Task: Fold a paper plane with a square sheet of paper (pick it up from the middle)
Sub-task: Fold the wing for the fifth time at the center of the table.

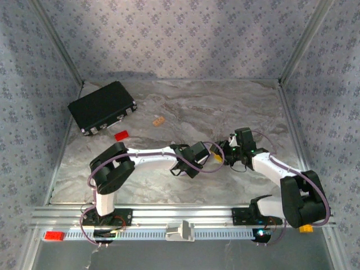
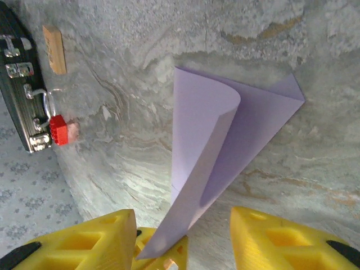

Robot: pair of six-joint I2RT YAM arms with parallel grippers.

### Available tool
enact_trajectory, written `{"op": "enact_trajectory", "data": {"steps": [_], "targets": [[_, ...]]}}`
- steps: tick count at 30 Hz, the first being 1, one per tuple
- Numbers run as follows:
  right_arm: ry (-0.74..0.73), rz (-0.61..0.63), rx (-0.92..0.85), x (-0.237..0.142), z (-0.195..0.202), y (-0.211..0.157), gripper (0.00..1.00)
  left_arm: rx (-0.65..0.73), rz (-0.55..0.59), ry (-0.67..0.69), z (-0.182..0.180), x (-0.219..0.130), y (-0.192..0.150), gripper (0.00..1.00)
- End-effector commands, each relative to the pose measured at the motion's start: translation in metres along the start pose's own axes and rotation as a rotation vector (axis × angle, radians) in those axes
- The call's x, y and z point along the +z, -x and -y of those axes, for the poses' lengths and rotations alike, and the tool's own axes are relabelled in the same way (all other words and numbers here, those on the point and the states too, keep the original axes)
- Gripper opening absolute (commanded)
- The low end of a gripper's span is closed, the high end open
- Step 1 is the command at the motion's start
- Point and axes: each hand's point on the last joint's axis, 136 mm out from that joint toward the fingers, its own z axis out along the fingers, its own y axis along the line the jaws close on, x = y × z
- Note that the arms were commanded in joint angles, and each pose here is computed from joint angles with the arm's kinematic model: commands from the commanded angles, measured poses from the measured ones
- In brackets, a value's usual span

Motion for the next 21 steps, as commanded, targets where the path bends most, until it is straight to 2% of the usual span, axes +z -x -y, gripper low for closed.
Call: {"op": "enact_trajectory", "data": {"steps": [1, 6, 12, 17, 21], "targets": [[-0.003, 0.027, 0.036, 0.001, -0.006, 0.01, 0.5, -0.007, -0.002, -0.002, 0.001, -0.003, 0.002, 0.11], [-0.021, -0.021, 0.059, 0.014, -0.004, 0.01, 0.46, 0.019, 0.018, 0.007, 0.001, -0.006, 0.004, 0.15], [-0.052, -0.047, 0.061, 0.019, 0.002, 0.01, 0.35, 0.063, 0.026, 0.016, 0.003, -0.007, 0.006, 0.22], [-0.064, -0.048, 0.061, 0.016, 0.006, 0.012, 0.18, 0.099, 0.034, 0.038, 0.005, -0.007, 0.005, 0.23], [-0.053, -0.052, 0.062, 0.016, 0.005, 0.013, 0.08, 0.122, 0.041, 0.062, 0.005, -0.007, 0.005, 0.22]]}}
